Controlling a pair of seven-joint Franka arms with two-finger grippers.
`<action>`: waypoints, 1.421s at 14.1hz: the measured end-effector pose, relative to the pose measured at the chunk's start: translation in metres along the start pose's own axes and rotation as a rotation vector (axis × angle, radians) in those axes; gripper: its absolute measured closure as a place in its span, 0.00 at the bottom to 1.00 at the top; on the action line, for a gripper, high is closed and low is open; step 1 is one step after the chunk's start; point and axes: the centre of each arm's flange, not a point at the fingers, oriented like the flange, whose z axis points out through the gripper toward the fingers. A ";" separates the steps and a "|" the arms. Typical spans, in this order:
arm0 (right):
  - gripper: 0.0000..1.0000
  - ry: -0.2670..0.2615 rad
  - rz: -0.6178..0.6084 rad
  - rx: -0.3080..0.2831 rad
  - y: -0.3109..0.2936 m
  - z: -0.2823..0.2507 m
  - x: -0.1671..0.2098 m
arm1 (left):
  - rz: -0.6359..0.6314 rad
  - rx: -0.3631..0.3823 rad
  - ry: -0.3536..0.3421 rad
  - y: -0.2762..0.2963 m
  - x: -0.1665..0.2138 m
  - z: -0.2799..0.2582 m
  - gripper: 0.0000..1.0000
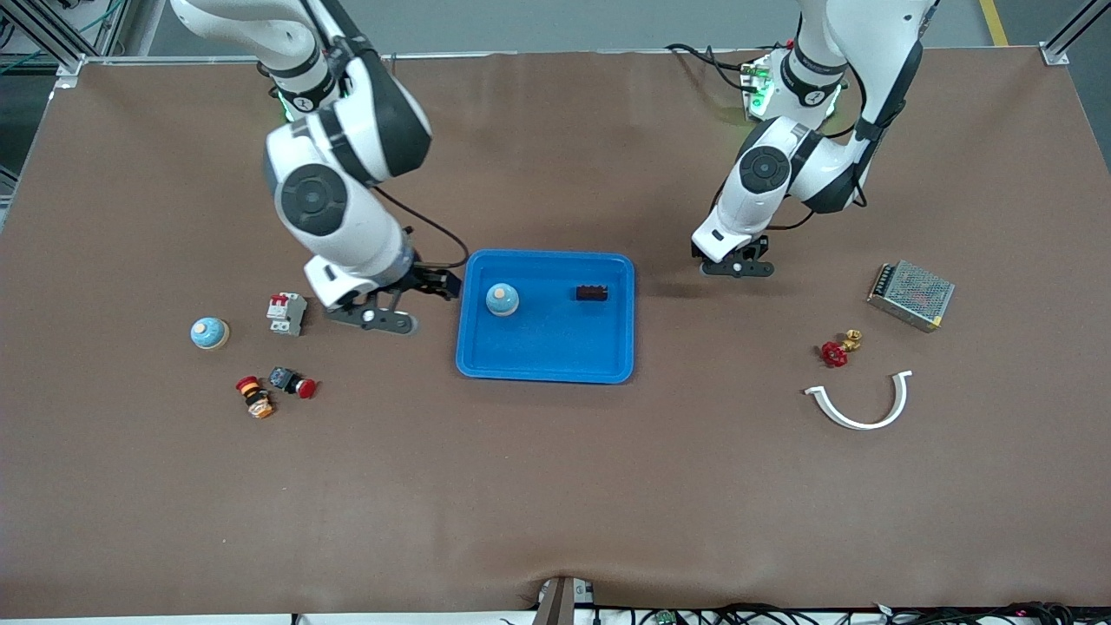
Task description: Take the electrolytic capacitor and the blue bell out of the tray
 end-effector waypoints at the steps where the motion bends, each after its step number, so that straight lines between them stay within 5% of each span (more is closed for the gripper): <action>1: 0.00 0.012 0.009 0.004 -0.017 0.011 -0.009 | -0.016 -0.003 0.006 0.002 0.002 -0.002 0.11; 3: 0.00 0.033 0.026 0.010 -0.045 0.037 -0.025 | -0.046 0.000 0.010 0.007 0.011 -0.010 0.00; 14: 0.00 0.086 0.043 -0.004 -0.053 0.136 -0.047 | -0.379 0.008 0.024 0.052 0.045 -0.064 0.00; 20: 0.00 0.118 0.027 0.003 -0.046 0.156 -0.051 | -0.567 -0.101 -0.028 0.060 0.060 -0.084 0.00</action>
